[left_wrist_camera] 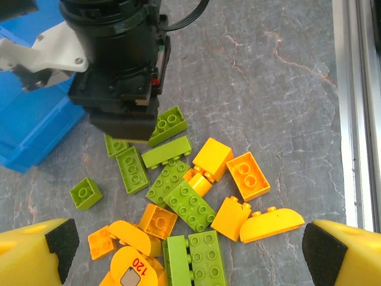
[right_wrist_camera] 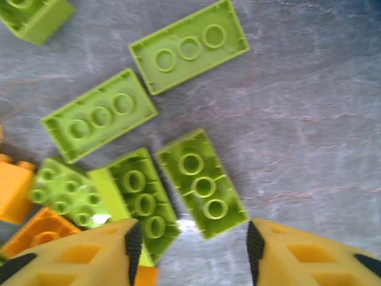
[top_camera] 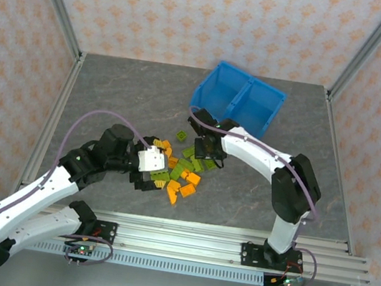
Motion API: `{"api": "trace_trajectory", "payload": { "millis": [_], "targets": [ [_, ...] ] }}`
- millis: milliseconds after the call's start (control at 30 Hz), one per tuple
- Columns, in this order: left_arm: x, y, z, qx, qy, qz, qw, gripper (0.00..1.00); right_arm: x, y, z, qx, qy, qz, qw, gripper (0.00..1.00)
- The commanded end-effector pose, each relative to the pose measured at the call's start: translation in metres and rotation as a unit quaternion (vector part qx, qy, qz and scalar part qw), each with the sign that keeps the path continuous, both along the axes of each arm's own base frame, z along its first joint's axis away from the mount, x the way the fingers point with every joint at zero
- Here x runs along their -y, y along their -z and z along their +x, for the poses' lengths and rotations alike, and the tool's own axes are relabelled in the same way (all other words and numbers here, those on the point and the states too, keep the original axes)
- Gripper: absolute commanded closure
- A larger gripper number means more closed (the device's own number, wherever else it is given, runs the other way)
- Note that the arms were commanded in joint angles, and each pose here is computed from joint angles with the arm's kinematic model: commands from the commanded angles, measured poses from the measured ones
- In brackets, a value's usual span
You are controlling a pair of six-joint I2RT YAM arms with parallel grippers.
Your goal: Sort the legos into containers by color
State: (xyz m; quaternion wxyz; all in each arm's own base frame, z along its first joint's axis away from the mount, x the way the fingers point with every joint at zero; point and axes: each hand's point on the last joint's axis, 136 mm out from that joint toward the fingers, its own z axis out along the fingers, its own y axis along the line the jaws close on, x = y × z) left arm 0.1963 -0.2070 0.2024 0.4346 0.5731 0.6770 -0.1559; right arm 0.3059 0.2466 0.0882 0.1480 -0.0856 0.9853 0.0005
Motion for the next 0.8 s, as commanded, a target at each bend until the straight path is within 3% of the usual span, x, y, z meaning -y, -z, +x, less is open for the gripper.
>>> {"api": "trace_trajectory", "payload": {
  "millis": [0,200,300,433,567,767],
  "targets": [
    [0.001,-0.004,0.004,0.004,-0.011,-0.004,1.0,0.0,0.022,0.014,0.0,-0.02,-0.033,-0.062,0.997,0.44],
    [-0.001,0.002,0.005,-0.001,-0.014,0.005,1.0,0.0,0.004,0.043,-0.001,-0.083,-0.059,-0.011,0.995,0.42],
    [0.0,0.005,0.005,-0.006,-0.009,0.012,1.0,0.0,0.002,0.055,-0.001,-0.098,-0.062,-0.017,0.993,0.42],
    [0.007,0.007,-0.008,-0.022,0.03,0.001,0.999,0.0,0.009,0.069,0.001,-0.108,-0.053,-0.023,0.992,0.5],
    [0.013,0.008,-0.015,-0.032,0.056,-0.009,0.998,0.0,0.015,0.073,0.002,-0.112,-0.032,-0.012,0.993,0.65],
    [0.015,0.009,-0.012,-0.036,0.056,-0.007,0.998,0.0,0.022,0.039,0.016,-0.059,-0.012,-0.011,0.998,0.68]
  ]
}}
